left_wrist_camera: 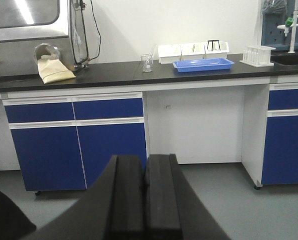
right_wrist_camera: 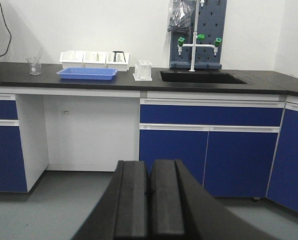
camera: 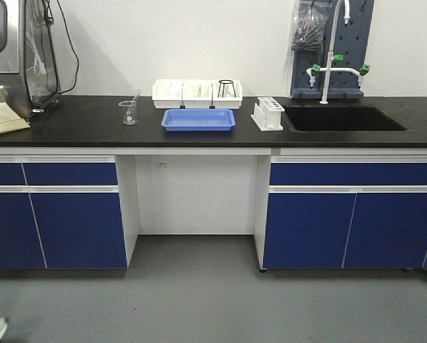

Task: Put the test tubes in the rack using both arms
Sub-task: 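Drive the base forward up to the bench with the white bins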

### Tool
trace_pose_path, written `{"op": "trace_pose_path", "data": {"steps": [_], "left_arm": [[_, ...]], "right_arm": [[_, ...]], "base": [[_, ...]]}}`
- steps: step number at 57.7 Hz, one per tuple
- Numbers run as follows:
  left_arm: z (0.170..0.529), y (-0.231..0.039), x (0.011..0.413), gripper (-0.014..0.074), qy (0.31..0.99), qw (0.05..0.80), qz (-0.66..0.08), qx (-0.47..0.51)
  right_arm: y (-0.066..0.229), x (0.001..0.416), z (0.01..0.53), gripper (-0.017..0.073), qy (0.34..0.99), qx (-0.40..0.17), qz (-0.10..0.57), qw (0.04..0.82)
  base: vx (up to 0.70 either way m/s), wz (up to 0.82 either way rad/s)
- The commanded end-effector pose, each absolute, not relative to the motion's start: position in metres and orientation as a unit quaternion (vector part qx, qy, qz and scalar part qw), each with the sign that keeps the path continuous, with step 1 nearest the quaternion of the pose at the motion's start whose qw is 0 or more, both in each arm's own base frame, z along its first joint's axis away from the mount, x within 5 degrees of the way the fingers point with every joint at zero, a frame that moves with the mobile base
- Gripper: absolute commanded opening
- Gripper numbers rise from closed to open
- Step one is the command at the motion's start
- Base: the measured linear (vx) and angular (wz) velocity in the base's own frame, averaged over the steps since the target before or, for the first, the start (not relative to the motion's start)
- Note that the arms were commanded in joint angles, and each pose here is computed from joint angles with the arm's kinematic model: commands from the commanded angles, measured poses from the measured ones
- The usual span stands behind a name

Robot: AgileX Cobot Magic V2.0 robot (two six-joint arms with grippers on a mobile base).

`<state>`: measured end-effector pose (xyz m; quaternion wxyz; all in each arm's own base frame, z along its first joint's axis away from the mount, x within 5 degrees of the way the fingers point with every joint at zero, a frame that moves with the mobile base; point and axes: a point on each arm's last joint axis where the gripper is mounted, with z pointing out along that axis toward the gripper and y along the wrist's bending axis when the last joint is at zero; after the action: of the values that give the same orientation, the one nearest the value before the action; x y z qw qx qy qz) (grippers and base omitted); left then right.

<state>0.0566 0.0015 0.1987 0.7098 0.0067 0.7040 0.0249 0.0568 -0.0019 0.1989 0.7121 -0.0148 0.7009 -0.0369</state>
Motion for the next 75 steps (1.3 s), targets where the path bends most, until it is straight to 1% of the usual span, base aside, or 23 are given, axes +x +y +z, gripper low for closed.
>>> {"op": "trace_pose_path", "data": {"steps": [1, 51, 75], "left_arm": [[0.2155, 0.0012, 0.0538, -0.0004, 0.661, 0.75, 0.021, 0.003], [0.2155, 0.0012, 0.0538, -0.0004, 0.661, 0.75, 0.021, 0.003], [0.2155, 0.0012, 0.0538, -0.0004, 0.661, 0.75, 0.021, 0.003]], "right_arm": [[-0.0017, 0.0565, 0.202, -0.0008, 0.674, -0.018, -0.042, 0.737], [-0.0017, 0.0565, 0.202, -0.0008, 0.674, -0.018, -0.042, 0.737], [-0.0017, 0.0565, 0.202, -0.0008, 0.674, -0.018, -0.042, 0.737]], "base": [[0.0, 0.0], [0.0, 0.0], [0.09, 0.0]]}}
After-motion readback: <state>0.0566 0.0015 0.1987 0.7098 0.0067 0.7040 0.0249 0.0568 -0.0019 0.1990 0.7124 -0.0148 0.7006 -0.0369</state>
